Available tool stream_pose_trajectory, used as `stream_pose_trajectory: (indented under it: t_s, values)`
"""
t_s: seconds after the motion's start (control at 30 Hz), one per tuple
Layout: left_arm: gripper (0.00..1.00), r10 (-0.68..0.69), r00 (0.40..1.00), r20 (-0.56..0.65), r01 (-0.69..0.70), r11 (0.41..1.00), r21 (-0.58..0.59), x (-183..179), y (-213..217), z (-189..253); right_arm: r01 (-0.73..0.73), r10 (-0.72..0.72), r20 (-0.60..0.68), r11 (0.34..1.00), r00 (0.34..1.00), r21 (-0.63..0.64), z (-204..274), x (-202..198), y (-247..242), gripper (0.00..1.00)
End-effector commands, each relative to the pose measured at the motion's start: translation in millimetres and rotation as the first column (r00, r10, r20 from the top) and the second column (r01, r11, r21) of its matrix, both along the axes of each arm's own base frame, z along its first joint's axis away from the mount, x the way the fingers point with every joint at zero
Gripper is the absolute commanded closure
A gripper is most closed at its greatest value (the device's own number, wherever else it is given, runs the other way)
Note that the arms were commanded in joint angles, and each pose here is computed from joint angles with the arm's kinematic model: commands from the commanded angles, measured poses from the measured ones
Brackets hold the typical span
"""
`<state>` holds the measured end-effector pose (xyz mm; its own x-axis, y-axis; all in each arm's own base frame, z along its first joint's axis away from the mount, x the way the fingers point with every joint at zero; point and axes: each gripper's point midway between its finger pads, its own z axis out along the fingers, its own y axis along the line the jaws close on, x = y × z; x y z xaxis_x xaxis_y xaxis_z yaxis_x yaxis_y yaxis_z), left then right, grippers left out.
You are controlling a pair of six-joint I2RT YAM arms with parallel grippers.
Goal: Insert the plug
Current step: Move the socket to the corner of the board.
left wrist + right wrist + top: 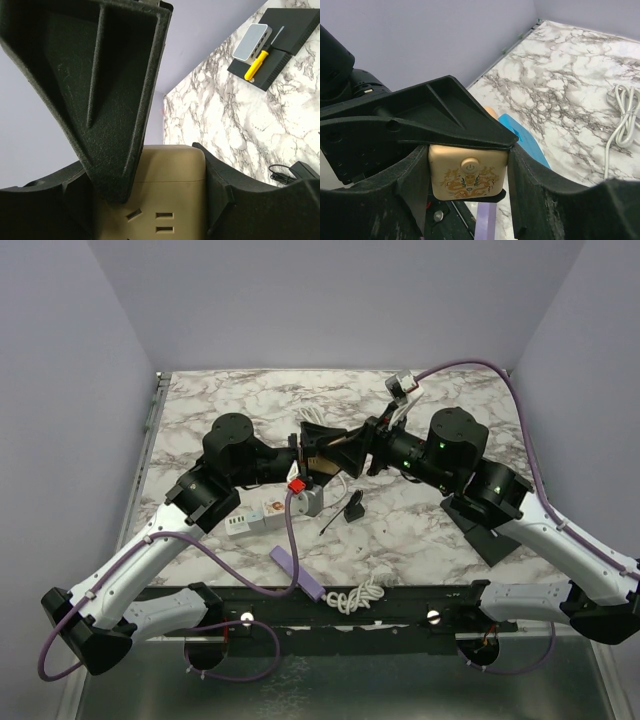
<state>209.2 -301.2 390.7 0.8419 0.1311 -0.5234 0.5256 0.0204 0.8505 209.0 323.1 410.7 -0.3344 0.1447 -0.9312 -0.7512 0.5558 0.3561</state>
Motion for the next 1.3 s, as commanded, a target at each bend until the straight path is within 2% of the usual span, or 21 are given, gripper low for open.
stream_pose_trajectory:
  t_s: [0.0,0.03,0.07,0.1,0.17,0.37,0.5,0.57,0.6,0.67,0.7,0.77,0.83,0.87,0.97,1.1,1.27]
  values:
    - [0.38,-0.007,1.0,0.007,0.007,0.999,-0.035,-1.7,-4.4,11.0,-0.036,0.035,-0.012,0.997,0.999,-0.064,-14.1,-8.1,1.8,0.99]
    - [0.31,-0.005,1.0,0.0,0.005,0.999,-0.032,-1.7,-3.9,8.7,-0.03,0.029,-0.011,0.997,1.0,-0.066,-15.2,-7.4,0.5,0.99]
    - [0.14,-0.004,1.0,-0.009,0.003,1.0,-0.031,-1.7,-3.7,6.3,-0.019,0.018,-0.013,0.998,1.0,-0.068,-16.4,-5.8,-1.1,0.99]
    - [0.03,0.001,1.0,-0.019,-0.002,1.0,-0.027,-1.0,-3.6,3.6,-0.013,0.012,-0.017,0.997,1.0,-0.07,-17.9,-4.9,-2.3,0.99]
    - [0.01,0.016,1.0,-0.025,-0.017,1.0,-0.021,1.0,-2.7,-1.3,-0.002,0.0,-0.024,0.997,1.0,-0.079,-21.7,-2.9,-5.2,0.99]
    - [0.01,0.08,0.996,-0.049,-0.08,0.997,0.009,3.9,8.5,-22.8,0.149,-0.154,-0.022,0.978,0.988,-0.146,-42.2,25.7,-27.1,0.99]
    - [0.01,0.139,0.984,-0.112,-0.125,0.984,0.128,3.0,22.2,-64.5,0.303,-0.314,-0.002,0.918,0.949,-0.254,-67.8,58.7,-60.2,1.0]
    - [0.01,0.131,0.977,-0.166,-0.085,0.962,0.259,-9.8,32.7,-102.7,0.355,-0.371,-0.004,0.891,0.928,-0.285,-79.8,73.0,-76.8,0.99]
    - [0.01,0.115,0.976,-0.185,-0.049,0.944,0.327,-18.0,38.5,-121.3,0.369,-0.388,-0.006,0.882,0.922,-0.294,-84.4,77.6,-83.5,1.0]
    - [0.01,0.065,0.972,-0.224,0.054,0.87,0.489,-39.5,56.6,-162.9,0.402,-0.424,-0.002,0.86,0.906,-0.314,-93.8,85.4,-96.5,0.99]
    - [0.02,0.035,0.967,-0.251,0.118,0.814,0.568,-50.8,67.3,-183.4,0.411,-0.434,-0.001,0.853,0.901,-0.323,-98.1,87.1,-101.1,0.99]
    - [0.06,-0.011,0.943,-0.334,0.257,0.662,0.704,-74.0,94.5,-221.9,0.418,-0.446,-0.008,0.845,0.895,-0.334,-105.8,87.9,-106.7,0.99]
    - [0.15,-0.026,0.911,-0.412,0.367,0.51,0.778,-87.3,117.0,-250.2,0.416,-0.447,-0.02,0.846,0.894,-0.333,-109.9,87.0,-108.7,1.0]
    - [0.21,-0.014,0.895,-0.445,0.401,0.46,0.792,-89.7,123.3,-260.7,0.417,-0.449,-0.024,0.847,0.893,-0.328,-109.8,86.3,-109.8,1.0]
    - [0.3,-0.001,0.879,-0.477,0.439,0.391,0.809,-88.4,129.2,-279.3,0.427,-0.457,-0.027,0.848,0.889,-0.314,-106.6,84.7,-113.7,0.99]
    - [0.31,-0.019,0.878,-0.479,0.452,0.362,0.815,-86.6,127.2,-295.8,0.437,-0.466,-0.026,0.846,0.884,-0.306,-103.0,81.6,-119.5,0.99]
    - [0.33,0.002,0.841,-0.54,0.512,0.315,0.799,-99.2,126.9,-310.8,0.441,-0.47,-0.026,0.845,0.883,-0.304,-101.9,79.8,-123.1,0.99]
